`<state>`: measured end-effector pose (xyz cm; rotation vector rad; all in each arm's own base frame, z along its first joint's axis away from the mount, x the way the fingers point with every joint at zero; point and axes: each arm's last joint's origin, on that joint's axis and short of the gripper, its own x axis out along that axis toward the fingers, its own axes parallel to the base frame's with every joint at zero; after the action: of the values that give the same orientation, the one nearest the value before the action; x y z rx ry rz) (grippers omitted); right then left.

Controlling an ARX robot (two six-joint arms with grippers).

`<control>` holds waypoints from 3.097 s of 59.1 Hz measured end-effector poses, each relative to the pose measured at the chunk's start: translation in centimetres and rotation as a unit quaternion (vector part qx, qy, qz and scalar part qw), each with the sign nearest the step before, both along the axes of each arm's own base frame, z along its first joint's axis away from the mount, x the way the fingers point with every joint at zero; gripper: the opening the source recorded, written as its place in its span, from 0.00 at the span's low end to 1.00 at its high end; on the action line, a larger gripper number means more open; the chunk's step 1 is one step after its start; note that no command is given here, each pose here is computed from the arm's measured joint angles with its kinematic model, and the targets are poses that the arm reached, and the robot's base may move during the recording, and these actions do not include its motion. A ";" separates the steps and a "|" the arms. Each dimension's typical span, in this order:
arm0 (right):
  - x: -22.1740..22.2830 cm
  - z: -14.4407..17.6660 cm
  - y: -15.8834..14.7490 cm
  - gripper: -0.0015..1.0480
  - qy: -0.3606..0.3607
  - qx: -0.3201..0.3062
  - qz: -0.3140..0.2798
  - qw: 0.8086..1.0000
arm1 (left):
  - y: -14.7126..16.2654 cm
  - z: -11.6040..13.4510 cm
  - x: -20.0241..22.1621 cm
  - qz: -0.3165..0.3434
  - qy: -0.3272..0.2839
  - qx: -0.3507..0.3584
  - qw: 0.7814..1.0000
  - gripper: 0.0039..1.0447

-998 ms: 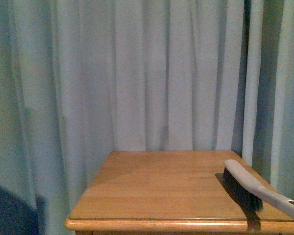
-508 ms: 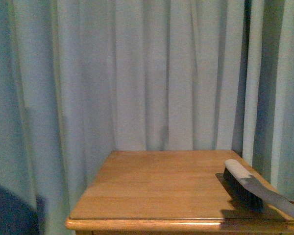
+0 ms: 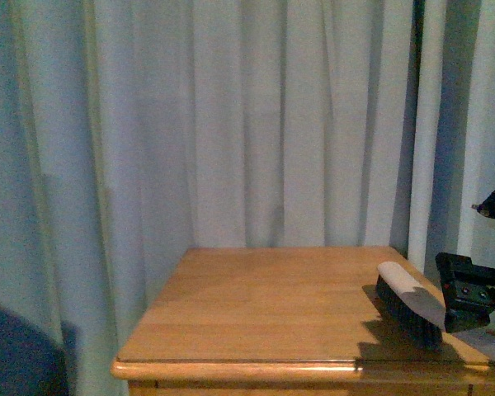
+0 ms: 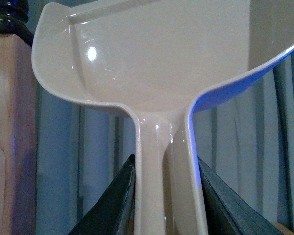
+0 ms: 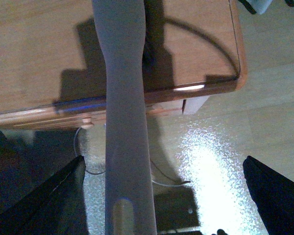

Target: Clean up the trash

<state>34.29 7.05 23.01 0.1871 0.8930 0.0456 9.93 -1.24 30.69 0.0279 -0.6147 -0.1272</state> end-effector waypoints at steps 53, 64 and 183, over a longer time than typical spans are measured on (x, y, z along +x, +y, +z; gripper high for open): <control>1.9 -1.1 0.9 0.19 -0.025 0.010 -0.001 1.000 | 0.0 0.0 0.0 0.000 0.000 0.000 1.000 0.28; 0.1 0.8 1.0 0.19 -0.148 -0.021 0.039 0.988 | 0.0 0.0 0.0 0.000 0.000 0.000 1.000 0.28; -23.3 6.5 -4.2 0.19 -0.553 -0.015 -0.058 0.831 | 0.0 0.0 -0.1 -0.001 -0.001 0.000 1.000 0.27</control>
<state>11.02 2.81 29.50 0.1499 -0.2868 0.0199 9.88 -1.21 30.68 0.0268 -0.6164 -0.1281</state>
